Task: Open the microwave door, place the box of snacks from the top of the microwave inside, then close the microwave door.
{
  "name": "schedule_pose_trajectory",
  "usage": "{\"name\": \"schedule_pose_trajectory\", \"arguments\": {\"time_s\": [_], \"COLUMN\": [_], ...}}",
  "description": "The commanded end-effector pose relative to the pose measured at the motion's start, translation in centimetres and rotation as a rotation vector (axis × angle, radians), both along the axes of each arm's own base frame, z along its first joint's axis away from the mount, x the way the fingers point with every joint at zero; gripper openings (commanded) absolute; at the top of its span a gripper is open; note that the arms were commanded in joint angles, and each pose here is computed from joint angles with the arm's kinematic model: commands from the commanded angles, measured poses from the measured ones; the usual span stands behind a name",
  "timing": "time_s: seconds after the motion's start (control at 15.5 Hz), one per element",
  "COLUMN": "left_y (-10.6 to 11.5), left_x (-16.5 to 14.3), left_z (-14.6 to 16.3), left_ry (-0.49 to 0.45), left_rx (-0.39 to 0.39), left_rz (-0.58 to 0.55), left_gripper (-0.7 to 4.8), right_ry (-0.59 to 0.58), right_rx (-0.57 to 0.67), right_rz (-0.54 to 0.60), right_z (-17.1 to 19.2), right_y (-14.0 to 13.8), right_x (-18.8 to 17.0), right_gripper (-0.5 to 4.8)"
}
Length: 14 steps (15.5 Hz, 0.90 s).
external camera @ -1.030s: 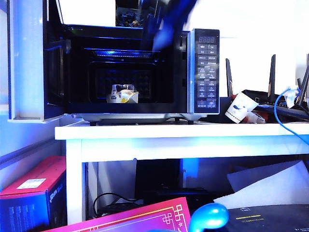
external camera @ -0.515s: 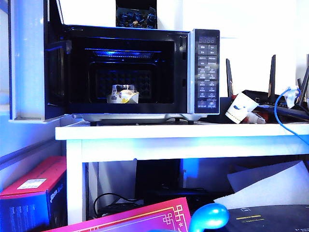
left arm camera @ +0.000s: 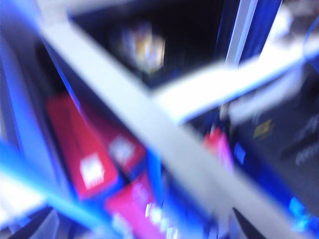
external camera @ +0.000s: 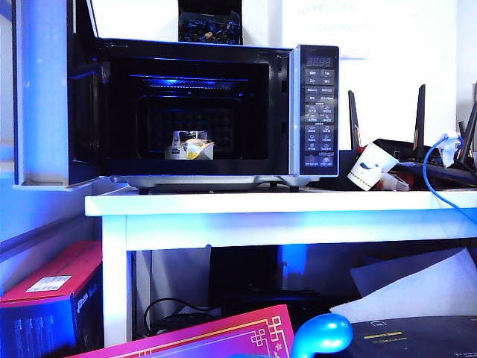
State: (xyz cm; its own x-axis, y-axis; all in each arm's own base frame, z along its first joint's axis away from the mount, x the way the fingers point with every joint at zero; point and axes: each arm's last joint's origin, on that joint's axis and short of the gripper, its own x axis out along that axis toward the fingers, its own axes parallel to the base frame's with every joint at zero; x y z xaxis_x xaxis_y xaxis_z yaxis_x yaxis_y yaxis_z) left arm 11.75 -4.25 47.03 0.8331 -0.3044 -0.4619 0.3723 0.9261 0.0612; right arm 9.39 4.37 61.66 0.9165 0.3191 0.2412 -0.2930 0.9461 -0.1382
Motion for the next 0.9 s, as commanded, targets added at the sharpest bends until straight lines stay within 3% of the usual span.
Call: {"name": "schedule_pose_trajectory", "arguments": {"time_s": [0.06, 0.13, 0.19, 0.39, 0.51, 0.9], "left_y": [-0.3, -0.5, -0.7, -1.1, -1.5, -4.0], "left_x": [1.1, 1.6, 2.0, 3.4, 4.6, 10.2], "left_z": [-1.9, -2.4, -2.5, -1.3, -1.3, -4.6], "left_ry": [0.053, 0.052, 0.016, -0.132, -0.152, 0.034], "left_rx": [0.035, 0.039, 0.043, 0.004, 0.010, 0.008], "left_rz": [0.025, 0.023, 0.015, 0.017, 0.031, -0.106], "left_gripper": [3.22, 0.29, -0.05, -0.05, -0.05, -0.05], "right_ry": [-0.015, -0.017, -0.003, 0.031, 0.040, 0.022], "right_rx": [0.009, 0.009, 0.002, -0.016, -0.021, -0.013], "right_rz": [-0.001, -0.001, -0.001, 0.004, 0.007, 0.006], "right_z": [0.1, 0.1, 0.0, -0.4, -0.5, -0.4], "right_y": [-0.5, -0.7, -0.7, -0.6, -0.6, -1.2], "right_x": [-1.0, -1.4, -1.4, -1.2, -1.2, -2.5], "right_gripper": [-0.05, -0.05, -0.05, -0.05, -0.05, -0.05]}}
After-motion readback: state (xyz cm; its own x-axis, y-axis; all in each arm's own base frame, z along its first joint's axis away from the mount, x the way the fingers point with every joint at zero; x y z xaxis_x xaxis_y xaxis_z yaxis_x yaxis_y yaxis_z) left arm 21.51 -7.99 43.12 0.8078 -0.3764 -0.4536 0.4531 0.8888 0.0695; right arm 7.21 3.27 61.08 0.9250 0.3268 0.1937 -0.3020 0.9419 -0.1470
